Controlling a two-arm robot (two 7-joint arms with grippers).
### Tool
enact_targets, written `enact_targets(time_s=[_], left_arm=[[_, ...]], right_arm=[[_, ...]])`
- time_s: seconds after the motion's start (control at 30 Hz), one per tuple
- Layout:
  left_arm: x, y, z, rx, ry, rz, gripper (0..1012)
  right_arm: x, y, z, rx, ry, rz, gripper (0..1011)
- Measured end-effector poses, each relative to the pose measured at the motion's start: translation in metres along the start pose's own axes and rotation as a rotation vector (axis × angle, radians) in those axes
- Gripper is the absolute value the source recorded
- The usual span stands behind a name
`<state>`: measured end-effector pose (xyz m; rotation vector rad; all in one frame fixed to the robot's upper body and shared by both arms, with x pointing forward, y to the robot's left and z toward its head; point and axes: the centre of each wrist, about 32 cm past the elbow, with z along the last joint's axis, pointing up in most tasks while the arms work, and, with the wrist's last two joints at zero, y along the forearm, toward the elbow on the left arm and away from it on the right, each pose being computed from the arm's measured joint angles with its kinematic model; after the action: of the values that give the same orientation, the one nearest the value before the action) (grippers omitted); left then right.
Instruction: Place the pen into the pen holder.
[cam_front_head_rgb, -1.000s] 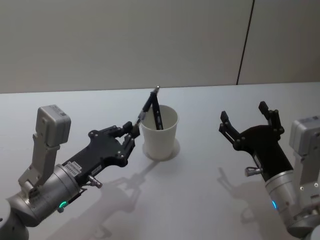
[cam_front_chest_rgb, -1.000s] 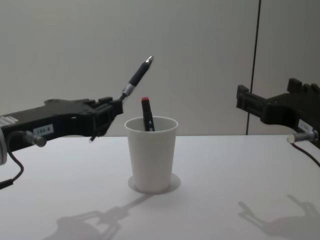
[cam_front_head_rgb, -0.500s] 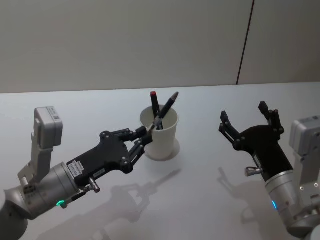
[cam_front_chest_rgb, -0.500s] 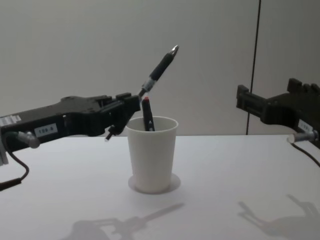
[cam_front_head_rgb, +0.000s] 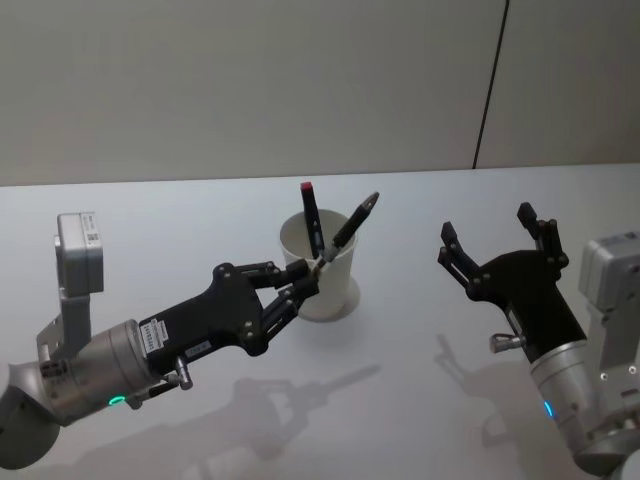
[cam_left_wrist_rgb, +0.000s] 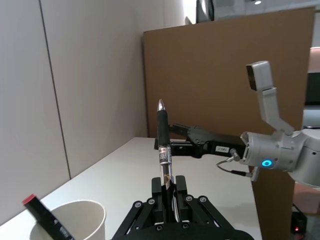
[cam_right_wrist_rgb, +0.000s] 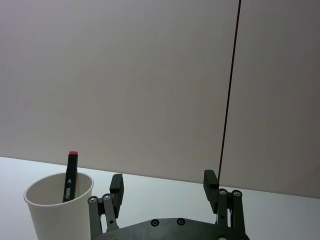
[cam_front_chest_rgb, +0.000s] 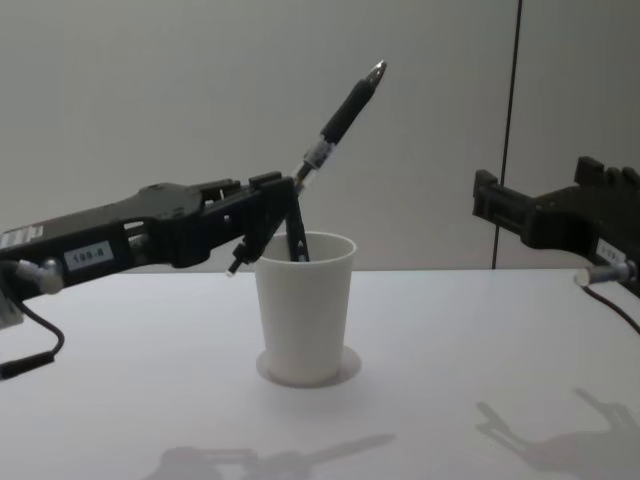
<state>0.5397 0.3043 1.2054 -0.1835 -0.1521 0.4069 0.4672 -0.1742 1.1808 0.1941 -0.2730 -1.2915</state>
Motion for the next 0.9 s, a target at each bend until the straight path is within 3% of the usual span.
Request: enact_targets(time_s=[0.5,0.9], left_arm=[[0.0078,-0.0001,-0.0024,-0.029,0.007,-0.063,169],[0.0097,-0.0002,-0.0030,-0.036,0.008,-0.079,169]], right_arm=[[0.0009,-0.0001,0.0000,0.007,0.003,0.016,1002],[0.0066,0.0000,-0.0012,0.034,0.039,0.131,1002]])
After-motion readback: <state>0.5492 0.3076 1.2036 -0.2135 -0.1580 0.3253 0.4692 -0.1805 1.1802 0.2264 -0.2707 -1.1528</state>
